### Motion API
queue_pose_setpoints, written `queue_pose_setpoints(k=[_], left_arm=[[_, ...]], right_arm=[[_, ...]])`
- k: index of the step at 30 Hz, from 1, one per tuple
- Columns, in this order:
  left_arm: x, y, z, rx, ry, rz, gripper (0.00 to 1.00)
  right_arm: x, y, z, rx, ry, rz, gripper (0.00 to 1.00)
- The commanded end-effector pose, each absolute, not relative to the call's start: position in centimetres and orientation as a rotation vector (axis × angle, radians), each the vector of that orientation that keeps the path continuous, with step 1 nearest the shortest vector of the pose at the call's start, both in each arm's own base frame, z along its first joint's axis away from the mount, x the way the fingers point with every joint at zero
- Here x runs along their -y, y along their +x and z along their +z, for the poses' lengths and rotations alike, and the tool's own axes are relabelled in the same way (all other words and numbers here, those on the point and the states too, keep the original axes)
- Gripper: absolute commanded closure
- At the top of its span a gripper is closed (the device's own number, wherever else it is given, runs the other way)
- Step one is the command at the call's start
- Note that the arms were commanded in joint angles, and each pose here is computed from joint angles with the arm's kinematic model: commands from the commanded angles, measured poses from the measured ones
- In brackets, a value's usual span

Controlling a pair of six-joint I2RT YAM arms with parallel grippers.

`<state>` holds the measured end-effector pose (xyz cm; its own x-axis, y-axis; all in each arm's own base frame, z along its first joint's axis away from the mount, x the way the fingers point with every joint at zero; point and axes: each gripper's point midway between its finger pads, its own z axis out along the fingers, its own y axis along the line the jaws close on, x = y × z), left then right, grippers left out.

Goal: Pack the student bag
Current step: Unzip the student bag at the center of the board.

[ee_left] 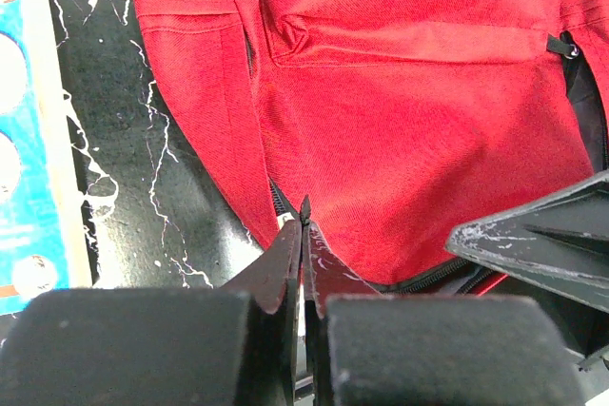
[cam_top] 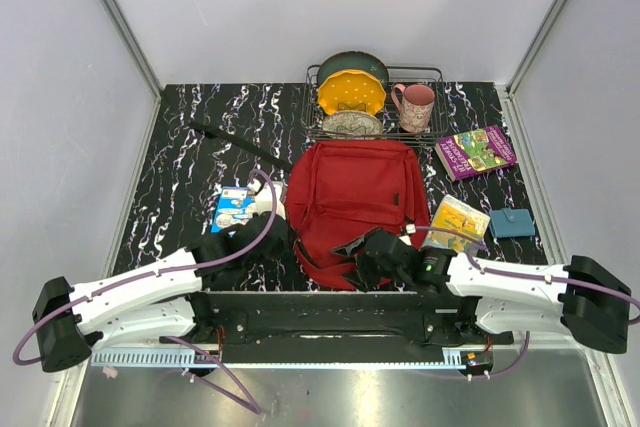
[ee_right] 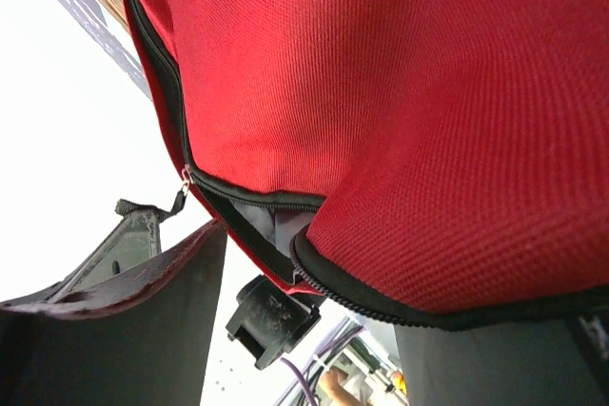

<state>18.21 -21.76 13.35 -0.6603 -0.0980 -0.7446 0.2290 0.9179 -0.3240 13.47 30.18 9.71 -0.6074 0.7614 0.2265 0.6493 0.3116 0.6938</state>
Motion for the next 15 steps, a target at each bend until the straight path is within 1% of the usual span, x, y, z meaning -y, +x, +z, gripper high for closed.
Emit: queue_pose_setpoints(k=[1, 2, 3, 5, 6, 7, 8, 9, 13, 15], left_arm=[[22.9, 18.8, 16.5, -2.154, 0.076, -0.589, 1.0], [23.0, 18.7, 16.8, -2.148, 0.082, -0.607, 1.0], [23.0, 18.7, 16.9, -2.145, 0.094, -0.61, 1.0], [23.2, 18.5, 17.2, -2.135, 0.102, -0.629, 1.0], [23.1, 18.6, 17.2, -2.134, 0.107, -0.625, 1.0], [23.0, 18.5, 17.2, -2.131, 0.107, -0.626, 1.0], [22.8, 18.6, 17.2, -2.128, 0.104, -0.616, 1.0], [22.7, 18.6, 17.1, -2.129, 0.102, -0.607, 1.0], [21.0, 18.9, 15.7, -2.16, 0.078, -0.49, 1.0], [19.4, 19.4, 14.9, -2.167, 0.053, -0.382, 1.0]], right_arm=[[-30.7, 15.8, 10.4, -2.286, 1.415, 1.163, 0.29], [-30.7, 16.0, 10.2, -2.28, 1.425, 1.145, 0.31], [-31.0, 16.2, 10.1, -2.272, 1.434, 1.146, 0.38], [-31.2, 16.5, 9.2, -2.268, 1.442, 1.122, 0.48], [-31.3, 16.5, 9.1, -2.265, 1.45, 1.128, 0.7], [-31.1, 16.6, 8.6, -2.262, 1.454, 1.121, 0.79], [-31.0, 16.6, 8.7, -2.251, 1.44, 1.13, 0.91], [-30.6, 16.6, 8.4, -2.249, 1.43, 1.121, 1.0], [-28.4, 16.1, 9.2, -2.241, 1.319, 1.095, 1.0], [-26.7, 15.4, 9.0, -2.259, 1.25, 1.074, 1.0]])
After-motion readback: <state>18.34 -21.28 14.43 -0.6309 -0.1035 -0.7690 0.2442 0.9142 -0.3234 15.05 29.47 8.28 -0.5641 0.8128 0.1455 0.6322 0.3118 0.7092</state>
